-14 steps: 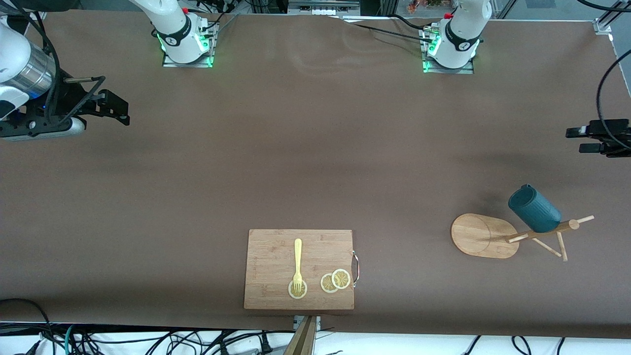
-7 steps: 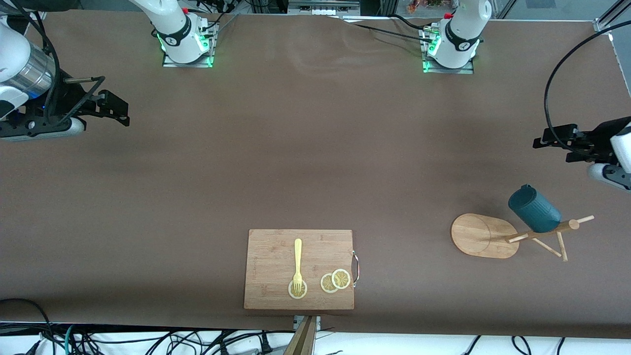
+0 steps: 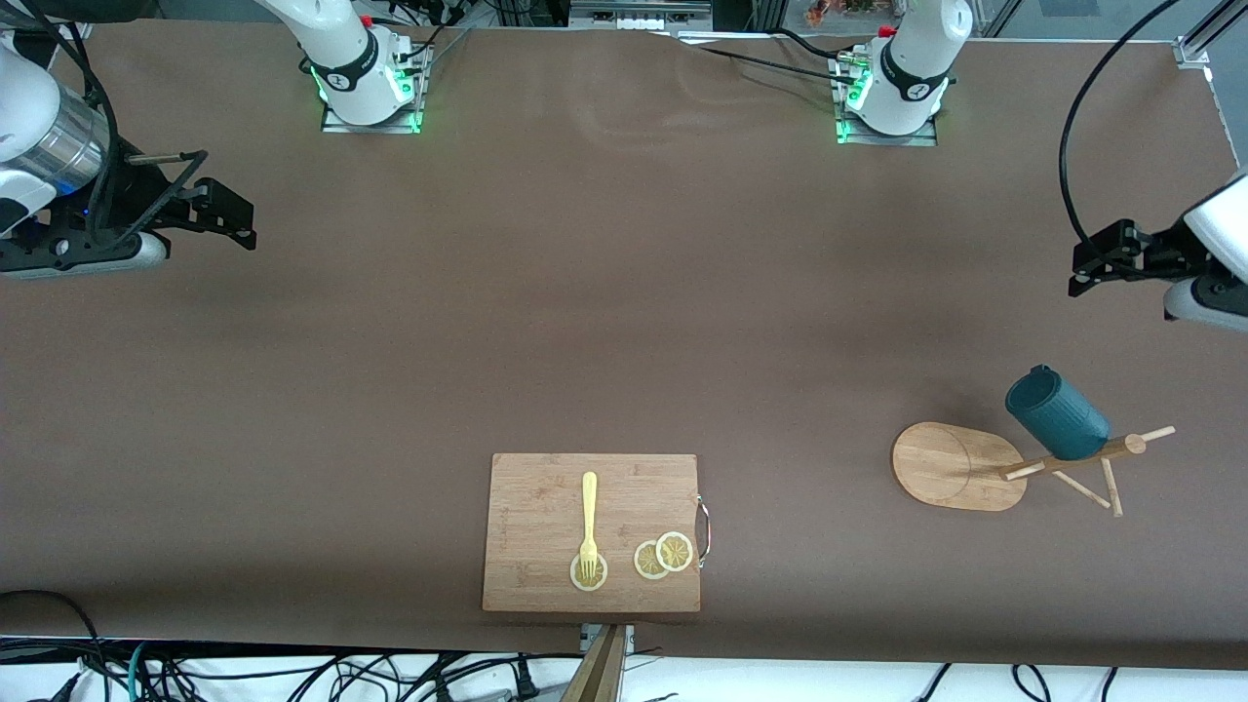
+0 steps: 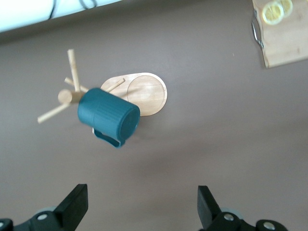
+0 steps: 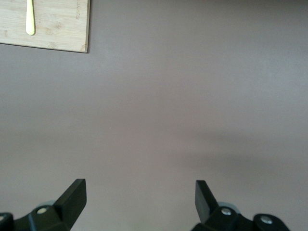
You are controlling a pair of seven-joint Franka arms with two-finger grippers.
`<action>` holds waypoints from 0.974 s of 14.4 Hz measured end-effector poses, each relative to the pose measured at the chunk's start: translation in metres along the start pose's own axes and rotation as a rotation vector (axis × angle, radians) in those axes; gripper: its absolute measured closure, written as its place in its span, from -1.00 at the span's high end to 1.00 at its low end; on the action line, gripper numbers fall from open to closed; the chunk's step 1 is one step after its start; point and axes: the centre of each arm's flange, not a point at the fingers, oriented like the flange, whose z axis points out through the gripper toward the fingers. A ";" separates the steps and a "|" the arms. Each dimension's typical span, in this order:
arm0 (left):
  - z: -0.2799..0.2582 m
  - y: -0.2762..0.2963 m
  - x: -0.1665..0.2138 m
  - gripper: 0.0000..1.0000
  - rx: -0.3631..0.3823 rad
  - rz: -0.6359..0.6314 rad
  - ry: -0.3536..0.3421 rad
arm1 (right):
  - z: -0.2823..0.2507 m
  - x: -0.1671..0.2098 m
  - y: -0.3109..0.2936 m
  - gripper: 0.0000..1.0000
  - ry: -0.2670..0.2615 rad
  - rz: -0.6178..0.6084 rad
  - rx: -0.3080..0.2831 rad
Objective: Pass cup and hang on rack
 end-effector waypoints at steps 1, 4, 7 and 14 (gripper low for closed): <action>-0.002 0.005 -0.006 1.00 0.002 -0.034 -0.007 | 0.000 0.000 0.000 1.00 0.000 0.000 0.000; 0.004 0.010 -0.018 1.00 0.002 -0.068 -0.036 | 0.000 0.000 0.000 1.00 0.003 0.000 0.000; 0.012 0.008 -0.025 1.00 -0.009 -0.085 -0.060 | -0.001 0.001 0.000 1.00 0.010 0.000 0.000; 0.015 0.005 -0.028 1.00 -0.009 -0.091 -0.068 | -0.002 0.002 0.000 1.00 0.016 0.000 0.001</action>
